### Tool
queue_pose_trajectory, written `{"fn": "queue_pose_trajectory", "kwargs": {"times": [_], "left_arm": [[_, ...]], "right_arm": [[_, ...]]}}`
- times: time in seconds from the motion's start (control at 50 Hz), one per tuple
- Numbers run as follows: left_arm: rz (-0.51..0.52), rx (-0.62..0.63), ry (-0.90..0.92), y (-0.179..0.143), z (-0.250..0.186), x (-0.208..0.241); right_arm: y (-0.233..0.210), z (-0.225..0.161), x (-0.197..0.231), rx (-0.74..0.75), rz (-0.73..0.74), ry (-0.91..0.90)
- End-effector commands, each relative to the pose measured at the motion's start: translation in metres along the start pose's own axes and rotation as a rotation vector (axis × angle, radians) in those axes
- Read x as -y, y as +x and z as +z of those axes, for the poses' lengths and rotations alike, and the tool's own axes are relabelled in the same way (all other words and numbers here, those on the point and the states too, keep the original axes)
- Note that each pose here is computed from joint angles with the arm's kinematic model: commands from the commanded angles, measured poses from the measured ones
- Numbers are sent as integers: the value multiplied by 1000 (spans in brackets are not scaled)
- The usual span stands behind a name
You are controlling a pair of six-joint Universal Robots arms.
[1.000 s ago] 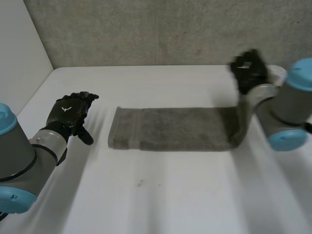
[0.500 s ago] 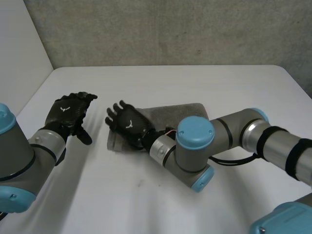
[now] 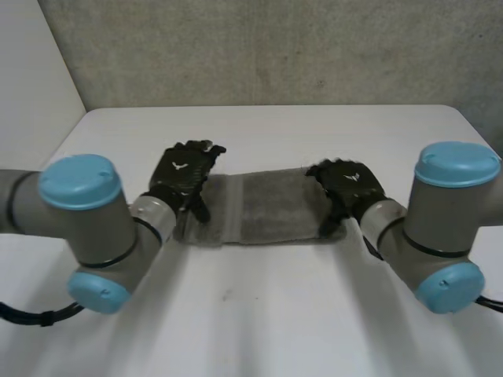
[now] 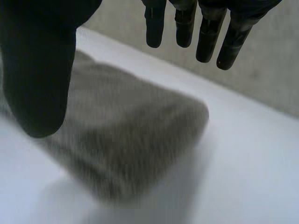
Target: Fold the towel.
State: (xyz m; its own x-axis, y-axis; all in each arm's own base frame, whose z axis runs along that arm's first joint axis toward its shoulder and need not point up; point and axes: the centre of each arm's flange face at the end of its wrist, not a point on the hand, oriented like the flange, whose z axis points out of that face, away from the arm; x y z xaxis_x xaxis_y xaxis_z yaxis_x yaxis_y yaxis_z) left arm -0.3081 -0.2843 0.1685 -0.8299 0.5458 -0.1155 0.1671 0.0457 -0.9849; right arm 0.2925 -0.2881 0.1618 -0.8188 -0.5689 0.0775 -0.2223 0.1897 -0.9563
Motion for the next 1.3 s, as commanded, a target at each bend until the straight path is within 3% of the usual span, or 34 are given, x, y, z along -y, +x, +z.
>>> {"fn": "queue_pose_trajectory", "kwargs": {"times": [0.02, 0.34, 0.48, 0.66, 0.76, 0.8, 0.82, 0.86, 0.92, 0.96, 1.02, 1.14, 1.2, 1.24, 1.3], "left_arm": [[-2, 57, -63, -1, 13, -16], [-13, 71, -89, -2, -5, -10], [-13, 72, -83, -2, -11, -6], [-12, 86, -31, -6, -12, 13], [-13, 98, -19, -10, -13, 19], [-15, 103, -16, -11, -14, 20], [-15, 111, -14, -12, -14, 21], [-17, 118, -10, -13, -14, 22], [-34, 126, -4, -13, -15, 25], [-48, 131, 0, -14, -15, 26], [-79, 131, 4, -14, -15, 27], [-102, 126, 1, -13, -15, 26], [-101, 122, 7, -12, -14, 28], [-102, 117, 14, -10, -13, 29], [-118, 102, 27, -4, -11, 33]], "right_arm": [[21, 7, -32, -31, 37, -84], [36, 23, -55, -39, 47, -61], [63, 8, -8, -175, -34, 47], [58, 2, 28, -184, -205, 136], [-2, 6, 48, -13, -274, 233], [-52, 9, 38, 158, -303, 252], [-52, 10, 38, 159, -303, 252], [-85, 7, 24, 306, -329, 253], [-100, 5, 15, 387, -345, 251], [-122, 1, -8, 523, -374, 222], [-129, 2, -22, 548, -390, 192], [-115, 5, -14, 398, -373, 147], [-103, -1, 11, 290, -306, 165], [-88, -5, 34, 241, -124, 186], [-75, -4, 42, 224, -17, 189]]}}
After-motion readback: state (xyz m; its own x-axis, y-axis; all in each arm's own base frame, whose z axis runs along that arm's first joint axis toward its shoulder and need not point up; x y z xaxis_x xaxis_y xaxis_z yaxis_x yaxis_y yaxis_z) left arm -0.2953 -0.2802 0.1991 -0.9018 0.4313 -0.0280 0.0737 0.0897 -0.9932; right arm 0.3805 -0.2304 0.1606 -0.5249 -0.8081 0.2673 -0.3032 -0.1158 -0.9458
